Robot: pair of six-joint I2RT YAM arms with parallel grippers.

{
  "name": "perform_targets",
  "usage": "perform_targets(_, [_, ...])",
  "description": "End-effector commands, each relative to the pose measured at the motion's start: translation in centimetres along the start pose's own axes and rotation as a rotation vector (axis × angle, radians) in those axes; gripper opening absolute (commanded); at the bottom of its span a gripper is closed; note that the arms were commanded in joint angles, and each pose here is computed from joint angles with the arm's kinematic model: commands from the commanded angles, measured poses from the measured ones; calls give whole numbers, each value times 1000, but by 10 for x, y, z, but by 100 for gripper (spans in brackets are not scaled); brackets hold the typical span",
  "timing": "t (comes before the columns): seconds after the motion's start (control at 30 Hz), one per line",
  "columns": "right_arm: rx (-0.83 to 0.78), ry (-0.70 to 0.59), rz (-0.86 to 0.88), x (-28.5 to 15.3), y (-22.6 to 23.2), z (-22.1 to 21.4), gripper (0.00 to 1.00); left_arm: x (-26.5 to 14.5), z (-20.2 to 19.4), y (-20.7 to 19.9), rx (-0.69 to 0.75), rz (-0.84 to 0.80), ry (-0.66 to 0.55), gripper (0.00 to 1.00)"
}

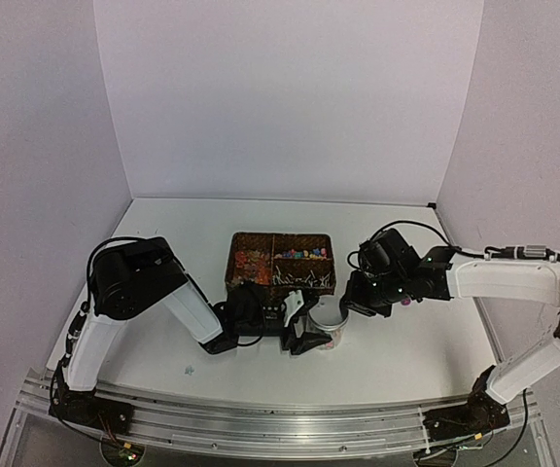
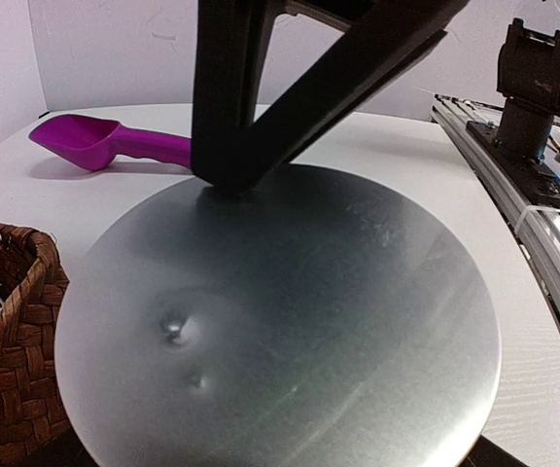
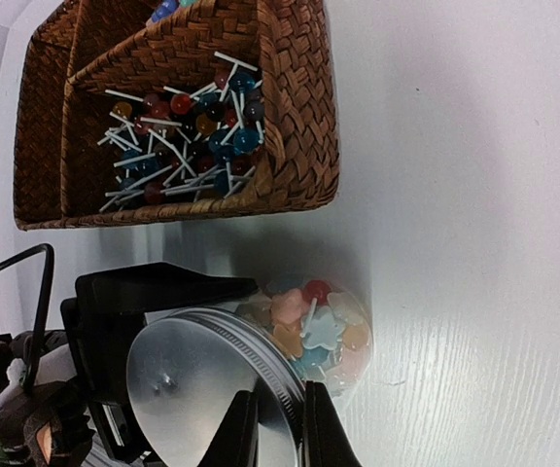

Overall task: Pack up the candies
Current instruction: Screw the bottle lid onto the packing bottle.

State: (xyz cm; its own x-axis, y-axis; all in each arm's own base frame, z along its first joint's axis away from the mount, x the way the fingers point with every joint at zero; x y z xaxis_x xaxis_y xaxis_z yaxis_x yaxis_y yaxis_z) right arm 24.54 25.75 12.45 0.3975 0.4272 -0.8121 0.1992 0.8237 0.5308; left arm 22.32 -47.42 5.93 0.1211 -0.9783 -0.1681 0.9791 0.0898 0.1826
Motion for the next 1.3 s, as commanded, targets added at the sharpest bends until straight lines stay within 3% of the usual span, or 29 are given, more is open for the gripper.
perform_targets(0.0, [55,223,-6,-6,-5,-67,13,-4,-12,27,-22,133,65,48])
perform_targets(0.4, [107,281,25,-20,14,-96,13,-5,-9,21,-19,86,41,48])
perform_targets(0.6, [112,295,36,-38,16,-97,26,-7,-9,20,-20,85,41,48])
perform_targets(0.83, [46,117,-9,-62,10,-30,45,-8,-10,16,-24,64,41,48])
perform_targets(1.03, [-156,39,-45,-35,28,27,46,-9,-11,14,-19,60,52,48])
perform_targets(1.27, [-294,48,-68,6,41,46,44,-9,-10,14,-12,58,50,48])
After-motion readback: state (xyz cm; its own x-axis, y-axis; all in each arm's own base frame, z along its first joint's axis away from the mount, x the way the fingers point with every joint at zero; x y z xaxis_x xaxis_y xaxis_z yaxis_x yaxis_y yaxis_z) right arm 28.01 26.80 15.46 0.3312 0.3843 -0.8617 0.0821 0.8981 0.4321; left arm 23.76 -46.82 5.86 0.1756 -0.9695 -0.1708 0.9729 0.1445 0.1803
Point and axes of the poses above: each gripper's point midway between its finger pads, its own x axis out along the fingers, its own y axis along the line the jaws close on, z = x × y, the point moved 3 cm from there along -x, back along the fingers, and after that the axes turned 10 degrees about x, right-handed, at the moved point
